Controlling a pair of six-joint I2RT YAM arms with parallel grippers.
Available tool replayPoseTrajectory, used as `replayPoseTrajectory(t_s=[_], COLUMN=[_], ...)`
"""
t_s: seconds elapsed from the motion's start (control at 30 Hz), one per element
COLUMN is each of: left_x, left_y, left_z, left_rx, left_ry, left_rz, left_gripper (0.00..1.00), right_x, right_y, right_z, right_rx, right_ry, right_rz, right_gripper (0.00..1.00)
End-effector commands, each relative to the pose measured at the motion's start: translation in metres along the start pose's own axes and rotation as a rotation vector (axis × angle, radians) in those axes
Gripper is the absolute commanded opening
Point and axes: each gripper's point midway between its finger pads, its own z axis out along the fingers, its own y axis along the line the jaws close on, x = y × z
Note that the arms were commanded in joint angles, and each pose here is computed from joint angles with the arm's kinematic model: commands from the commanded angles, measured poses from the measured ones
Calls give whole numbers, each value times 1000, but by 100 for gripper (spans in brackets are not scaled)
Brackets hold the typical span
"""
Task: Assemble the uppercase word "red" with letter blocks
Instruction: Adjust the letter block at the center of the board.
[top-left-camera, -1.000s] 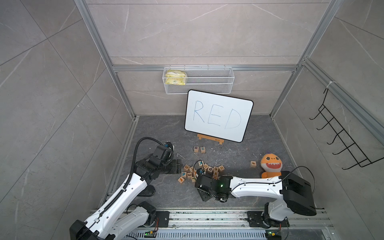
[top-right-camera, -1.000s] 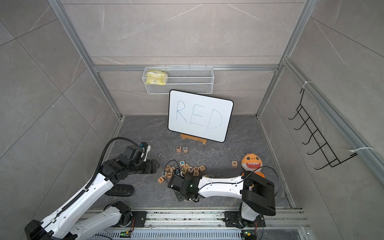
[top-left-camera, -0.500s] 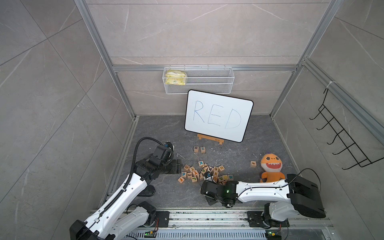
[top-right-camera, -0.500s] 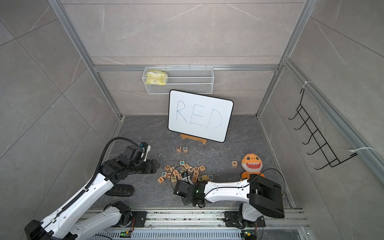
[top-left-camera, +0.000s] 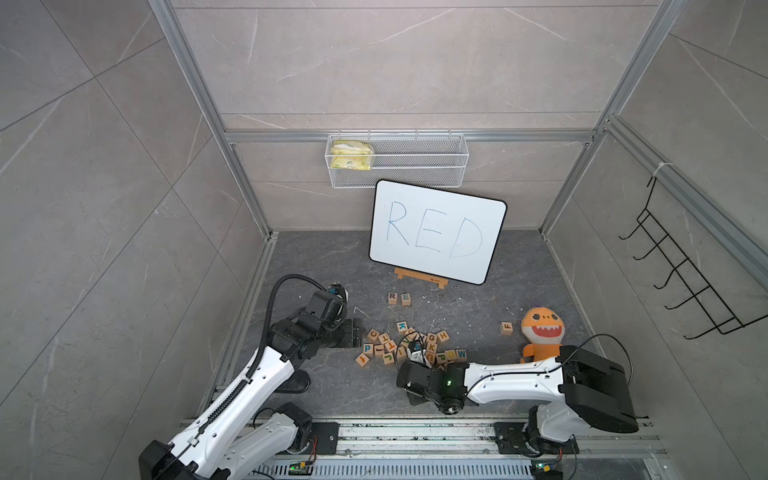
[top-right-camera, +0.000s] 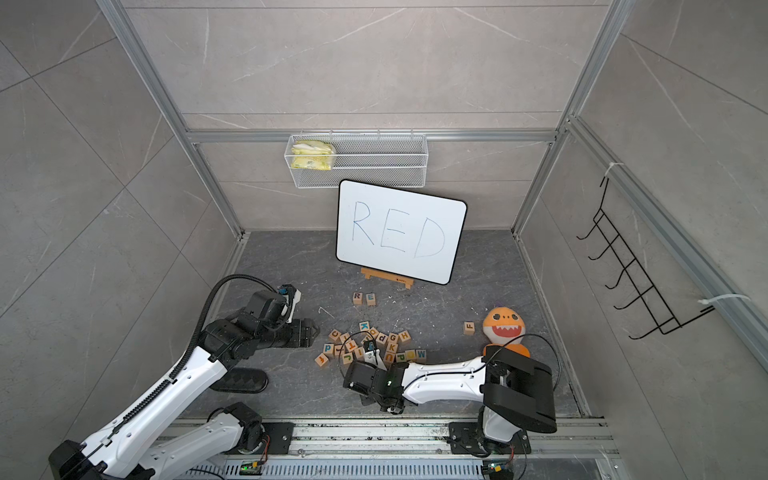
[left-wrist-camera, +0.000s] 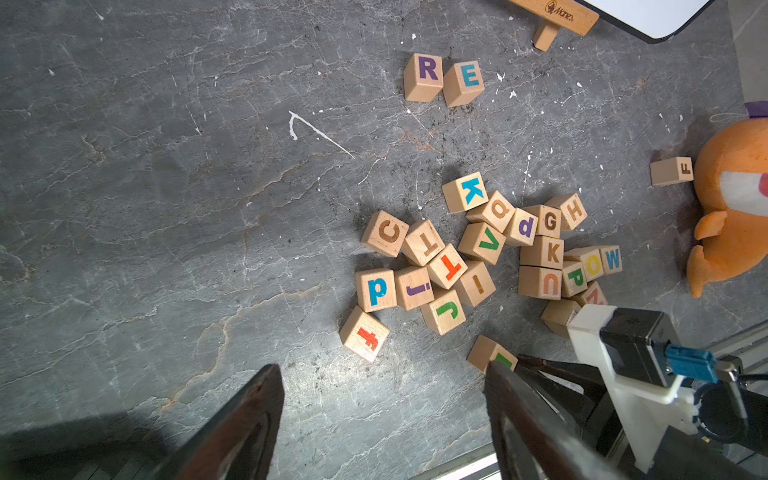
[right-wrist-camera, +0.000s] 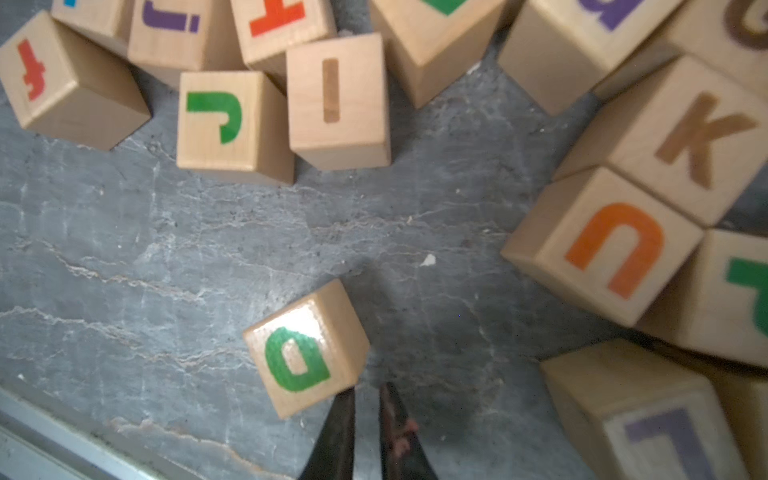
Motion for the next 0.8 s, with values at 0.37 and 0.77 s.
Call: replayPoseTrajectory(t_s=[0.37, 0.77], left_x=[-10, -11], left_y=[-1, 1], left_z=[-11, -12], left_rx=[-7, -13], left_ry=[-50, -56], left_rz=[-3, -3], left_gripper=[80, 80], right_x=[-32, -39], right_y=[13, -8], right_z=[16, -3], right_rx=[-36, 79], right_ry=[-72, -64], right_rz=[35, 150], right_gripper=[18, 27])
